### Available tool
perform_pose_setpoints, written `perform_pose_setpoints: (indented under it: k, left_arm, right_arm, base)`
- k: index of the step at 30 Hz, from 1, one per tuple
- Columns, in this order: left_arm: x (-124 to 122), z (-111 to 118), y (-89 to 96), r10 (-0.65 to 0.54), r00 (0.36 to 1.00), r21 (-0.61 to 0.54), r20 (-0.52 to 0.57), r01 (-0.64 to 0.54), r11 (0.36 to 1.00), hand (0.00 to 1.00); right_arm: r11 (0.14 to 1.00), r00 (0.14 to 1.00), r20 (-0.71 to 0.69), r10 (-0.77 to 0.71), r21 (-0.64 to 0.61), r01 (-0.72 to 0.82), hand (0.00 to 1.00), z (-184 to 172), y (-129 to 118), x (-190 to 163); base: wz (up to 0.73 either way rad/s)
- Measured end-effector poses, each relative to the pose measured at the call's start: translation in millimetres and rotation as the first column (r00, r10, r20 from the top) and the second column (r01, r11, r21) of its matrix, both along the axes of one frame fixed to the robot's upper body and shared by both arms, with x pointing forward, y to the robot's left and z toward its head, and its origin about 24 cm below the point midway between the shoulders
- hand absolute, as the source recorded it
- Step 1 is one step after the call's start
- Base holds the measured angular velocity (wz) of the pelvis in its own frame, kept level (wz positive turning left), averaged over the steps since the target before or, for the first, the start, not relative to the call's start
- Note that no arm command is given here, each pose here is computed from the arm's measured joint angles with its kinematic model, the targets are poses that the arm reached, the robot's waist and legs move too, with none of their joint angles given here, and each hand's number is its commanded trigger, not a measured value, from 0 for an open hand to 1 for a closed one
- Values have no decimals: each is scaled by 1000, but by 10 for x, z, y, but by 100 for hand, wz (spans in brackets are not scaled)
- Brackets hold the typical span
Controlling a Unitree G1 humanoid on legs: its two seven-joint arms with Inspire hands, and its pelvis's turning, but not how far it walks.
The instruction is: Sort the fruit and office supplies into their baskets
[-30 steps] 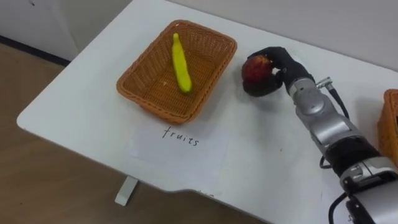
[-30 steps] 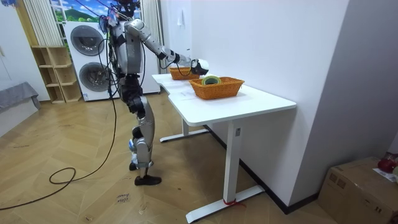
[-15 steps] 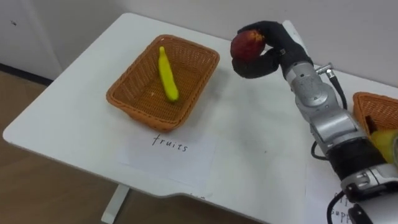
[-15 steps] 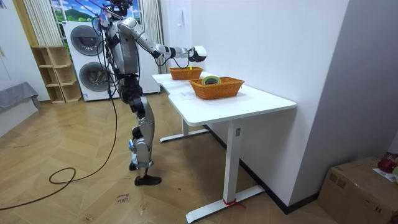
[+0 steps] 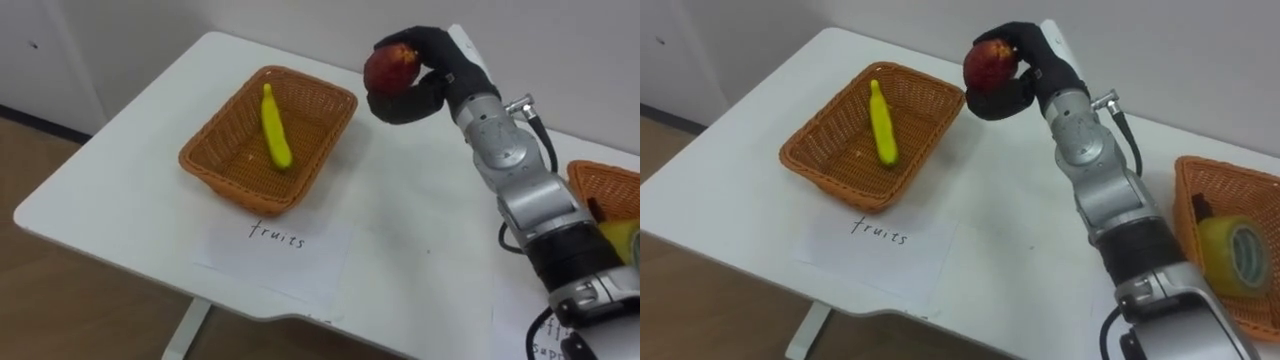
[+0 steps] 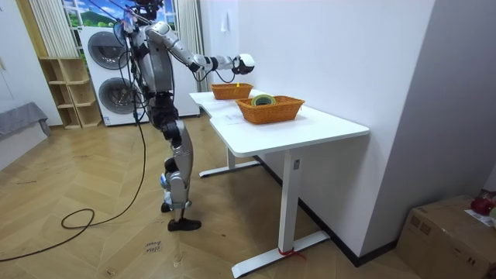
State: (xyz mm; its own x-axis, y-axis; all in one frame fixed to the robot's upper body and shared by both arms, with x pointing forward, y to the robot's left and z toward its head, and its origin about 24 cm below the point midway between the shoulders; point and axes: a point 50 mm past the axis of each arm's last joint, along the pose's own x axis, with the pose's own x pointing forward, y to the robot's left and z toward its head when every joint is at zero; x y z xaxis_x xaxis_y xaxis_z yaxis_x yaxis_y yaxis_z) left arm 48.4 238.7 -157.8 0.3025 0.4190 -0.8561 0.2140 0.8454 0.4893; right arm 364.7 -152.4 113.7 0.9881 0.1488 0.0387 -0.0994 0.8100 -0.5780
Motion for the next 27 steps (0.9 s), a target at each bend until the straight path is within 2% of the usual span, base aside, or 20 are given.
perform_pose_setpoints:
  k: [8,18,27]
  left_arm:
    - [-101,-20,-5,6,999,-8,-33,-7,1000,0]
    - [-141,-26,28,-4,998,-14,-59,3,1000,0]
    - [-128,-23,34,-7,998,-12,-57,7,1000,0]
  right_arm:
    - [999,997,66,42,-9,-41,100,144,104,-26]
    - [986,992,39,122,-118,-117,100,25,307,-72]
    - [986,991,29,132,-102,-129,100,-1,359,-76]
  base:
    - [0]
    - [3]
    - [10]
